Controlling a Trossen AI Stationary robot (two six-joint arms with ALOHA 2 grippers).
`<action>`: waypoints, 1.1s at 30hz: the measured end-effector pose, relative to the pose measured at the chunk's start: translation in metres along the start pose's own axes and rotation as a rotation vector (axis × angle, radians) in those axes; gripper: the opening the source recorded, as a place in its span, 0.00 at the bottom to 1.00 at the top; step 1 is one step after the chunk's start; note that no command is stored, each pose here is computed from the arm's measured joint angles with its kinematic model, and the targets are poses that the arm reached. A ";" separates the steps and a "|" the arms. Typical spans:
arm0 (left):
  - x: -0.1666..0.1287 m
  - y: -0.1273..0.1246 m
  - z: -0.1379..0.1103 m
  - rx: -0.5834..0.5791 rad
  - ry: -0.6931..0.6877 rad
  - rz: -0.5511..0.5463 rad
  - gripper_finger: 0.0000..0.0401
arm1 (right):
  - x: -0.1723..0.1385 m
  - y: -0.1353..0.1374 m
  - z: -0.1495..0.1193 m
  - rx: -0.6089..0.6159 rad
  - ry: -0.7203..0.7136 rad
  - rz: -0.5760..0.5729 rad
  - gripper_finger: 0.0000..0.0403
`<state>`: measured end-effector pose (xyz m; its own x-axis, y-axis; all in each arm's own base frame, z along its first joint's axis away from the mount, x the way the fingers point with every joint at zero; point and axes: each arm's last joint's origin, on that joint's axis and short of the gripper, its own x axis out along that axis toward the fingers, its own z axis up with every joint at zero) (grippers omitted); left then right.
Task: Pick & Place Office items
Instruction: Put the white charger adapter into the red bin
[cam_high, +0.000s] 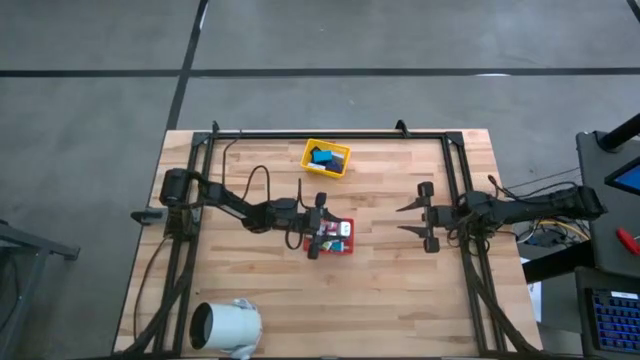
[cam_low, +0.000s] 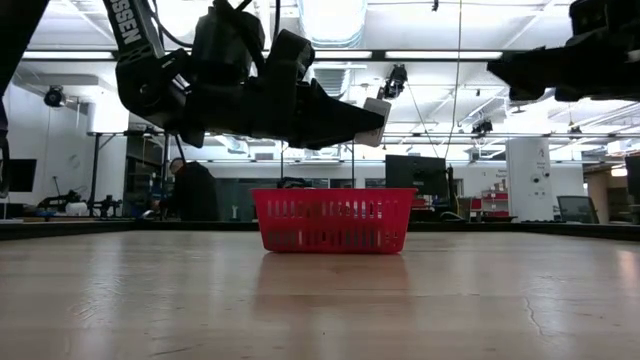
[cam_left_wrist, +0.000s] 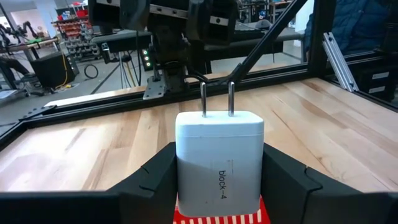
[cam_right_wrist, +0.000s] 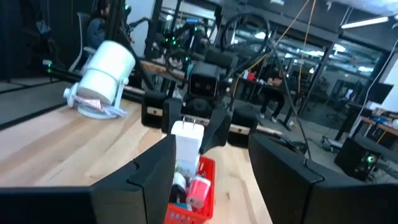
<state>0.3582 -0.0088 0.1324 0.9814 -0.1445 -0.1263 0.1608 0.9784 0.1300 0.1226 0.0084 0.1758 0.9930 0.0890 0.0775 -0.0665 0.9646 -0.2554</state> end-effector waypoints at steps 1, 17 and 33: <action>0.000 0.000 0.000 0.000 0.000 0.000 0.44 | -0.002 0.000 0.001 0.000 -0.007 -0.002 0.50; 0.000 0.001 0.000 -0.016 0.000 -0.003 0.44 | -0.026 -0.001 0.006 0.010 -0.064 -0.014 0.50; 0.023 0.008 0.002 -0.101 0.282 -0.025 0.44 | -0.026 0.000 0.003 0.021 -0.037 -0.010 0.50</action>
<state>0.3821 -0.0047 0.1323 0.9072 -0.1356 -0.3983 0.1594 0.9868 0.0270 0.0962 0.0068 0.1770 0.9893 0.0880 0.1160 -0.0589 0.9705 -0.2337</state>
